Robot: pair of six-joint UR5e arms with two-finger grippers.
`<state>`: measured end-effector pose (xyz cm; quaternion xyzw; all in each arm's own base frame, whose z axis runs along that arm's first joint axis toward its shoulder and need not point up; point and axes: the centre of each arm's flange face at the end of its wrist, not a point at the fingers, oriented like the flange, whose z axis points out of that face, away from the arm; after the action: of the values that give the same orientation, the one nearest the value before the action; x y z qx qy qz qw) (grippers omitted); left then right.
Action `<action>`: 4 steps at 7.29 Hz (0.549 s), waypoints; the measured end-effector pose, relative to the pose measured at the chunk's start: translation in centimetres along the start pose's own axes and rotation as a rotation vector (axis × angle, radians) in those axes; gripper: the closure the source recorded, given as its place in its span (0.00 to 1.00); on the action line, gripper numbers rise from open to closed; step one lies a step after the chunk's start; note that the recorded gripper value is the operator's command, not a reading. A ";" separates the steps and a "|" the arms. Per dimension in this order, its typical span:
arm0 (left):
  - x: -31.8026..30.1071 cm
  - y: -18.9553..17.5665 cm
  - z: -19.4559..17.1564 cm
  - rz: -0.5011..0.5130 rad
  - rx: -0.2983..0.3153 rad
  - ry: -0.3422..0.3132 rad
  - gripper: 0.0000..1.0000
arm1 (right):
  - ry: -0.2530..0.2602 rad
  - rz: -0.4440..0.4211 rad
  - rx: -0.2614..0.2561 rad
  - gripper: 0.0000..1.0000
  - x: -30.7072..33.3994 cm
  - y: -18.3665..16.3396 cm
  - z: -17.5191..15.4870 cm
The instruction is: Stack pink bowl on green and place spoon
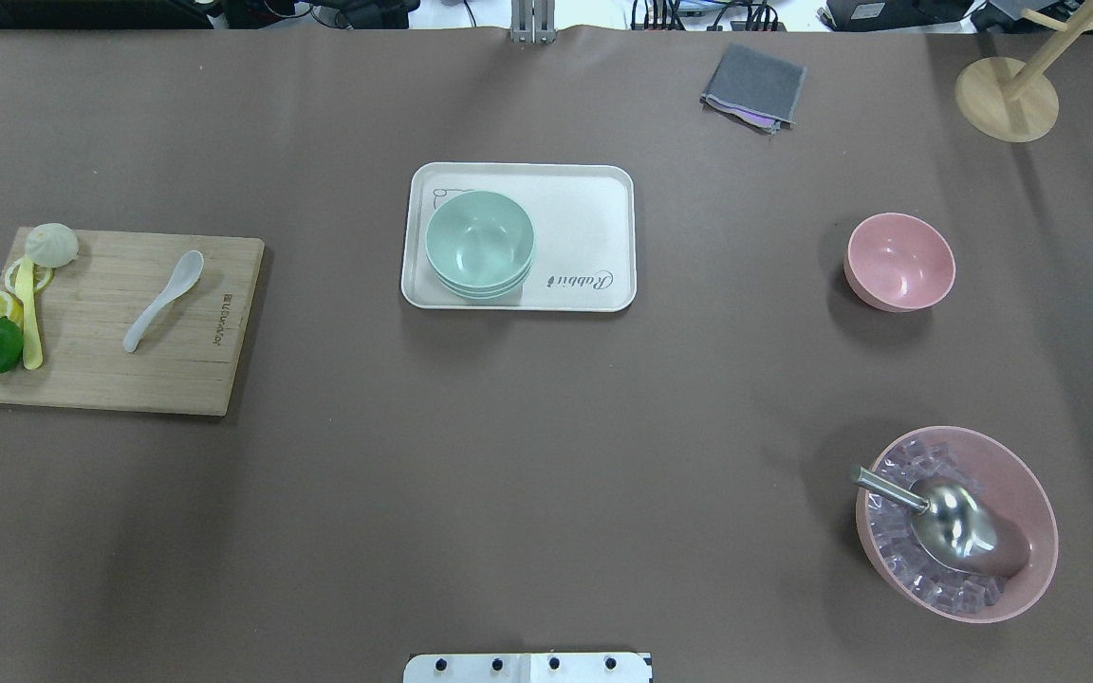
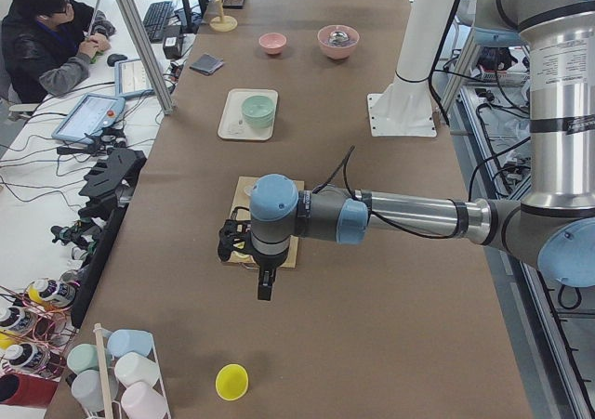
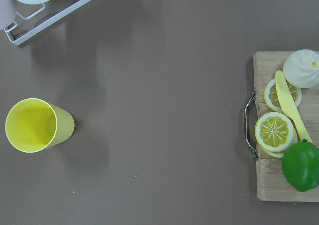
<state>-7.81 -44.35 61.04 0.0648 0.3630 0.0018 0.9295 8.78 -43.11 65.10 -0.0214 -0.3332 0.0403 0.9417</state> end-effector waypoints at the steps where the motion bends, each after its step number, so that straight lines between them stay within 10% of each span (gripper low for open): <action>1: 0.3 -0.1 0.3 0.008 -0.006 -0.001 0.02 | 0.000 0.000 -0.001 0.00 0.0 0.0 0.0; 4: 1.7 -0.5 0.9 0.038 -0.020 0.001 0.02 | 0.000 -0.002 0.000 0.00 -0.1 -0.1 0.0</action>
<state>-5.96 -44.90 60.54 0.0622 0.3622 0.0232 0.9297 8.72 -43.17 65.07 -0.0211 -0.3332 0.0392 0.9418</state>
